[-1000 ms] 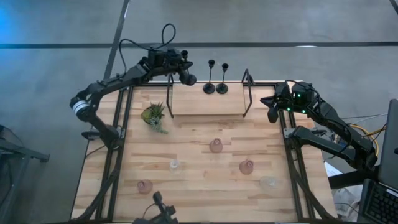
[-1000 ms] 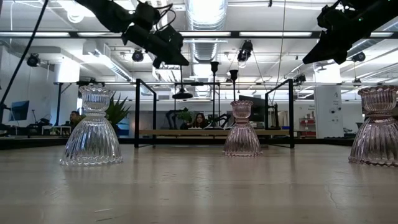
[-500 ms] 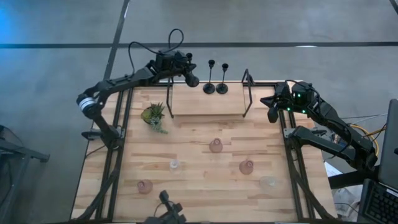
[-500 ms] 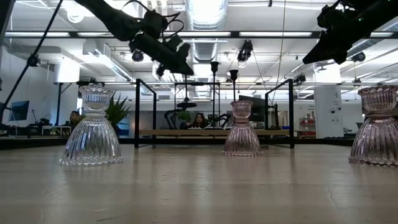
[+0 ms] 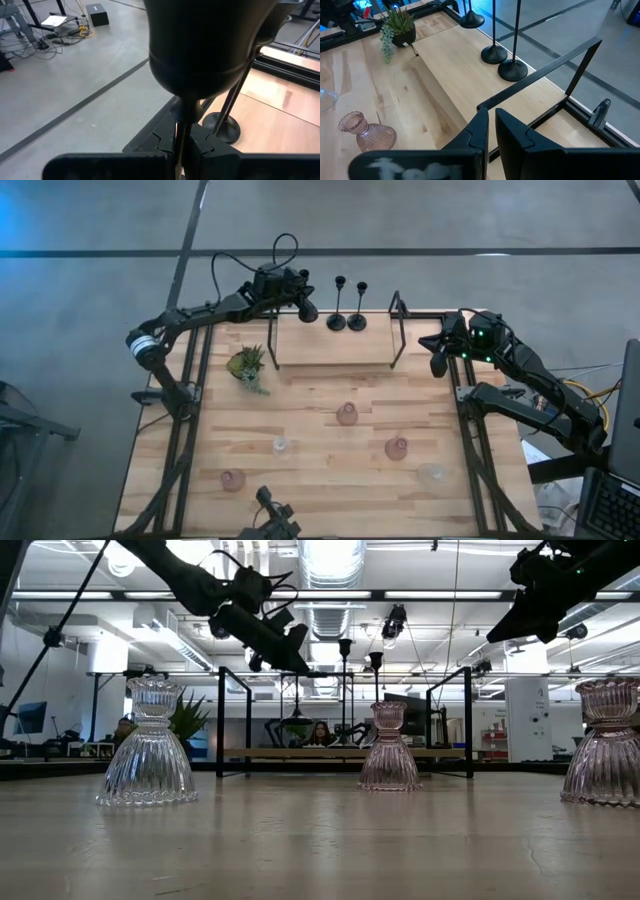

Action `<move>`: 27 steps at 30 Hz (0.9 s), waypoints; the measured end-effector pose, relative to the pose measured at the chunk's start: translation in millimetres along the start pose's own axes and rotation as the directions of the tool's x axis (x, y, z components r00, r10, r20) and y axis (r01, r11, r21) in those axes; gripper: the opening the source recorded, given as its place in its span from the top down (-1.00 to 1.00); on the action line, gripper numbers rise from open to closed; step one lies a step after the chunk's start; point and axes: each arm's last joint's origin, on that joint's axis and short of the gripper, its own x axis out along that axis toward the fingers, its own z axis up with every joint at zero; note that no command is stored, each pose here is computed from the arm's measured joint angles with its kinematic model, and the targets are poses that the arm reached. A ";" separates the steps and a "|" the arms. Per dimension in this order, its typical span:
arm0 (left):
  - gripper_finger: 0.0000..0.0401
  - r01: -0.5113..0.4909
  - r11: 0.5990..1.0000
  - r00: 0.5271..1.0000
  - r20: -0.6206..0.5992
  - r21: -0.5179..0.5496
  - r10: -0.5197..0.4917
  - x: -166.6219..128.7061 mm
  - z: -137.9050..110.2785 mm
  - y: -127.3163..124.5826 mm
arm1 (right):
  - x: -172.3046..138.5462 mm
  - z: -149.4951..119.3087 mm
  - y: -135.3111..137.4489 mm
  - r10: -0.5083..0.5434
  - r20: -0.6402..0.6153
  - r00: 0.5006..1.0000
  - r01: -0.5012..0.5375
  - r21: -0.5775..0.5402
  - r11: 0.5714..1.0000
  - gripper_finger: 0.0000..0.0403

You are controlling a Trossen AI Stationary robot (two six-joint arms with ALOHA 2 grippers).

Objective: Pick & Place candle stick holders
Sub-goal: Put the black candle holder on the shelf aligned with the other black candle holder

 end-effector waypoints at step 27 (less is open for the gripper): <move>0.95 -0.069 0.997 0.997 -0.024 -0.017 0.068 23.0 -35.0 -14.9 | 0.1 0.0 0.0 0.000 -0.001 1.000 0.000 0.001 1.000 0.86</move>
